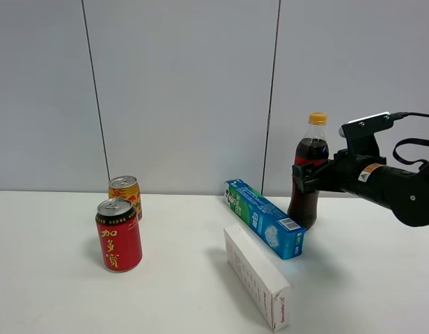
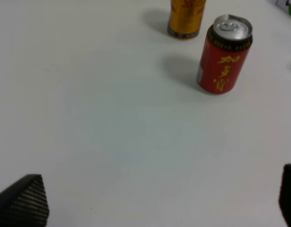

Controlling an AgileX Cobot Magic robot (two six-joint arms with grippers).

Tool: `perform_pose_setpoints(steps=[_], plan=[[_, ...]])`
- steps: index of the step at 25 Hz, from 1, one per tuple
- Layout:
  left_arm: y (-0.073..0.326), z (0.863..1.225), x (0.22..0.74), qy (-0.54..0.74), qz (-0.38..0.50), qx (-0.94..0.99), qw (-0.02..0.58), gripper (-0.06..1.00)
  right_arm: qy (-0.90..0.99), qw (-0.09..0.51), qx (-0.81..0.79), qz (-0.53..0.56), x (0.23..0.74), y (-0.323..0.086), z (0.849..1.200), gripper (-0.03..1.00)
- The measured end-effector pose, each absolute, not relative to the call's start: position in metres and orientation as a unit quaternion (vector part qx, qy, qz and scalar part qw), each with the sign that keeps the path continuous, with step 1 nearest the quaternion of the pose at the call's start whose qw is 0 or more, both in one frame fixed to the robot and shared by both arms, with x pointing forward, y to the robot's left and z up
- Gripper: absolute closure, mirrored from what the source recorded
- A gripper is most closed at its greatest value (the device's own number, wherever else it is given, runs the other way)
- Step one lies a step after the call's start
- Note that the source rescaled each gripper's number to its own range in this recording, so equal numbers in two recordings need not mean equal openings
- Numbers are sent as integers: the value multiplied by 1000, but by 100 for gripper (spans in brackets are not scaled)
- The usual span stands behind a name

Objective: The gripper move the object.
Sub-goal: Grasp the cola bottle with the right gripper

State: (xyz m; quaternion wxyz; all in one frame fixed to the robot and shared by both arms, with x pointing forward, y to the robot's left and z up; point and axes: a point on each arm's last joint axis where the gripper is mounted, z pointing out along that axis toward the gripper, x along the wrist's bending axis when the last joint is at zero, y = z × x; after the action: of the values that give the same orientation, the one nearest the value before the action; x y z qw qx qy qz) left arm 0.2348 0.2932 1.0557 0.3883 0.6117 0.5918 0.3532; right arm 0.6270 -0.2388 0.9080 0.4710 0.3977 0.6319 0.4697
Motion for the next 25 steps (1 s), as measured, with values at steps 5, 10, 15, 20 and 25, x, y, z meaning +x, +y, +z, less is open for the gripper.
perform_pose_setpoints(steps=[5,10,15,20,25], plan=[[293,1056,235,592,353,612,388,-6,640,451,402,475,638,-235,891,8],[293,1056,235,592,353,612,388,-6,634,440,393,500,657,-228,889,8],[293,1056,235,592,353,612,388,-6,635,438,391,503,662,-227,890,23],[293,1056,235,592,353,612,388,-6,640,431,391,502,662,-226,889,93],[293,1056,235,592,353,612,388,-6,642,428,391,501,663,-225,889,94]])
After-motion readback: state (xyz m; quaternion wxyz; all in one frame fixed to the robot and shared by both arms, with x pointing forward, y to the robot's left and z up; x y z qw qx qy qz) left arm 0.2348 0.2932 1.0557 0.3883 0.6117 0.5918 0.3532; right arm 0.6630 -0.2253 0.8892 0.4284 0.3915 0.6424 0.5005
